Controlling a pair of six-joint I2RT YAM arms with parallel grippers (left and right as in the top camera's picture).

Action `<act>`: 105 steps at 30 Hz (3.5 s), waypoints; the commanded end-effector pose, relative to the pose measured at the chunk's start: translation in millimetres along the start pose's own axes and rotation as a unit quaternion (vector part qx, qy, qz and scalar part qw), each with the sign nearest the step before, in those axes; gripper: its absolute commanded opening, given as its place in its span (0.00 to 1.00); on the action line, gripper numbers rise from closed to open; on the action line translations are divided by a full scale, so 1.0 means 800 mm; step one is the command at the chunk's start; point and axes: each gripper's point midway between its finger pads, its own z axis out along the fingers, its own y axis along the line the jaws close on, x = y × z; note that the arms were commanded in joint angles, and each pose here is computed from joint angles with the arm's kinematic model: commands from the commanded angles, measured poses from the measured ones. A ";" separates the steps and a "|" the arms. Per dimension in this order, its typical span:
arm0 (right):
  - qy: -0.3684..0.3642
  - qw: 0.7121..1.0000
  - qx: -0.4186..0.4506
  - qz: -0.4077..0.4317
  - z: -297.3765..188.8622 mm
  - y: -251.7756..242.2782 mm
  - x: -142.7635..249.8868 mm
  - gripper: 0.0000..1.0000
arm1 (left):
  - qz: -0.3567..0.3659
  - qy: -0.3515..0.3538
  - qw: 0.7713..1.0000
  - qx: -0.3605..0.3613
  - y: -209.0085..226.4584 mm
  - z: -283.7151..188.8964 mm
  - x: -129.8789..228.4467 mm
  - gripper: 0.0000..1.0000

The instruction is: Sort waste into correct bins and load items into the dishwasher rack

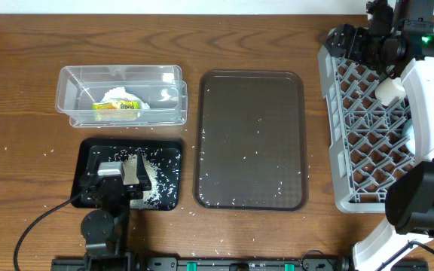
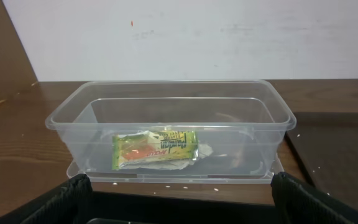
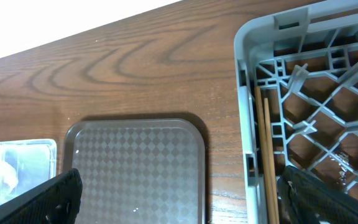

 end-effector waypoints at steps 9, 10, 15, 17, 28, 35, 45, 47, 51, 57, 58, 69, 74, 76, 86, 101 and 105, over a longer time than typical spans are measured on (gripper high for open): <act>-0.007 1.000 -0.004 -0.001 -0.007 0.007 -0.005 0.99 | 0.008 0.028 1.000 -0.009 0.004 0.001 0.021 0.95; -0.007 1.000 -0.004 -0.001 -0.007 0.007 -0.005 0.99 | 0.008 0.028 1.000 -0.009 0.004 0.001 0.021 0.95; -0.007 1.000 -0.004 -0.001 -0.007 0.007 -0.005 0.99 | 0.008 0.028 1.000 -0.009 0.004 0.001 0.021 0.94; -0.007 1.000 -0.004 -0.001 -0.007 0.007 -0.005 0.99 | 0.008 0.028 1.000 -0.009 0.004 0.001 0.020 0.94; -0.007 1.000 -0.004 -0.001 -0.007 0.007 -0.005 0.99 | 0.008 0.028 1.000 -0.009 0.004 0.001 0.020 0.95; -0.007 1.000 -0.004 -0.001 -0.007 0.007 -0.005 0.99 | 0.008 0.028 1.000 -0.009 0.004 0.001 0.020 0.94; -0.022 0.991 0.120 -0.051 -0.010 -0.051 -0.015 0.99 | 0.008 0.028 1.000 -0.009 0.004 0.001 0.020 0.95; -0.023 0.991 0.120 -0.051 -0.010 -0.051 -0.015 0.99 | 0.008 0.028 1.000 -0.009 0.004 0.001 0.020 0.95; -0.007 0.991 0.123 -0.049 -0.014 -0.050 -0.004 0.99 | 0.008 0.028 1.000 -0.009 0.004 0.001 0.020 0.95; -0.017 0.981 0.180 -0.064 -0.070 -0.043 0.004 0.99 | 0.008 0.028 1.000 -0.009 0.004 0.001 0.020 0.95; -0.026 0.980 0.187 -0.069 -0.079 -0.039 0.003 0.99 | 0.008 0.028 1.000 -0.009 0.004 0.001 0.020 0.95; -0.152 0.966 0.165 -0.125 -0.104 -0.005 0.027 0.99 | 0.008 0.028 1.000 -0.009 0.004 0.001 0.020 0.95; -0.208 0.962 0.106 -0.144 -0.093 0.001 0.079 0.99 | 0.008 0.028 1.000 -0.009 0.004 0.001 0.020 0.95; -0.229 0.958 0.089 -0.150 -0.095 0.000 0.102 0.99 | 0.008 0.028 1.000 -0.009 0.004 0.001 0.020 0.95; -0.324 0.929 0.061 -0.168 -0.120 -0.013 0.186 0.99 | 0.008 0.028 1.000 -0.009 0.004 0.001 0.020 0.95; -0.414 0.891 0.040 -0.183 -0.138 -0.028 0.256 0.99 | 0.008 0.028 1.000 -0.009 0.004 0.001 0.020 0.95; -0.419 0.889 0.040 -0.183 -0.133 -0.033 0.267 0.99 | 0.008 0.028 1.000 -0.009 0.004 0.001 0.020 0.95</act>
